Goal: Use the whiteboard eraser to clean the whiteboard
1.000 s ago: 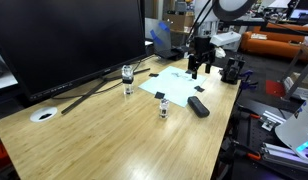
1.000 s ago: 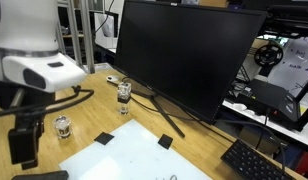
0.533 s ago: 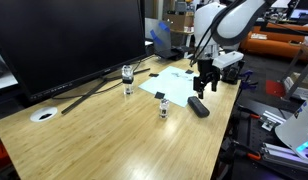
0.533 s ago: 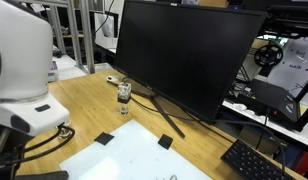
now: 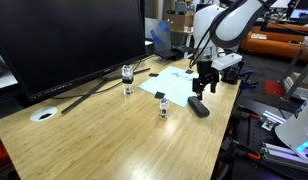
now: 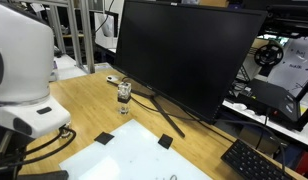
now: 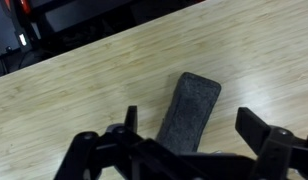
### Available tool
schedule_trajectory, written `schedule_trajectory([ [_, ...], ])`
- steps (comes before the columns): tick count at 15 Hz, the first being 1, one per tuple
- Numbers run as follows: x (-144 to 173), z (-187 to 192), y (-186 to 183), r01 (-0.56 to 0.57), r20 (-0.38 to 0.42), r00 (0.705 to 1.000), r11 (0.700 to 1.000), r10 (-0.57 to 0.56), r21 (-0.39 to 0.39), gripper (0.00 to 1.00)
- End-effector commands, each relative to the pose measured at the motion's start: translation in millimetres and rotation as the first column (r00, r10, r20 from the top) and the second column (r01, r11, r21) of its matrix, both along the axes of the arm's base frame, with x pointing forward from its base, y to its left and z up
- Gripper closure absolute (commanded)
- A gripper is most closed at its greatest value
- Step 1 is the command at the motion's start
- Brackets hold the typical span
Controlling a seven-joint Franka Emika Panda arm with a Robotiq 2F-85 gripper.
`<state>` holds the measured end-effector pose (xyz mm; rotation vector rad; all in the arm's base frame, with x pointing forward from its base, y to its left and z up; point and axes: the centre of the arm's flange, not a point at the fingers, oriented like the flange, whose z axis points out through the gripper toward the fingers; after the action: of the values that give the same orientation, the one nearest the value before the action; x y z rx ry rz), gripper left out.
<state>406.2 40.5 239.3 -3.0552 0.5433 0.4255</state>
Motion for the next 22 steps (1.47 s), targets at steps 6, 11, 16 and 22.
schedule_trajectory([
  [6,9,-50,-13,-0.1,0.046,0.994,0.992,0.096,0.079,0.0],
  [11,8,-77,-4,-0.144,0.03,0.99,0.984,0.141,0.102,0.0],
  [16,5,-85,-7,-0.116,0.044,0.993,0.985,0.111,0.126,0.48],
  [22,3,-62,-2,-0.129,0.1,0.988,0.986,0.118,0.108,0.7],
])
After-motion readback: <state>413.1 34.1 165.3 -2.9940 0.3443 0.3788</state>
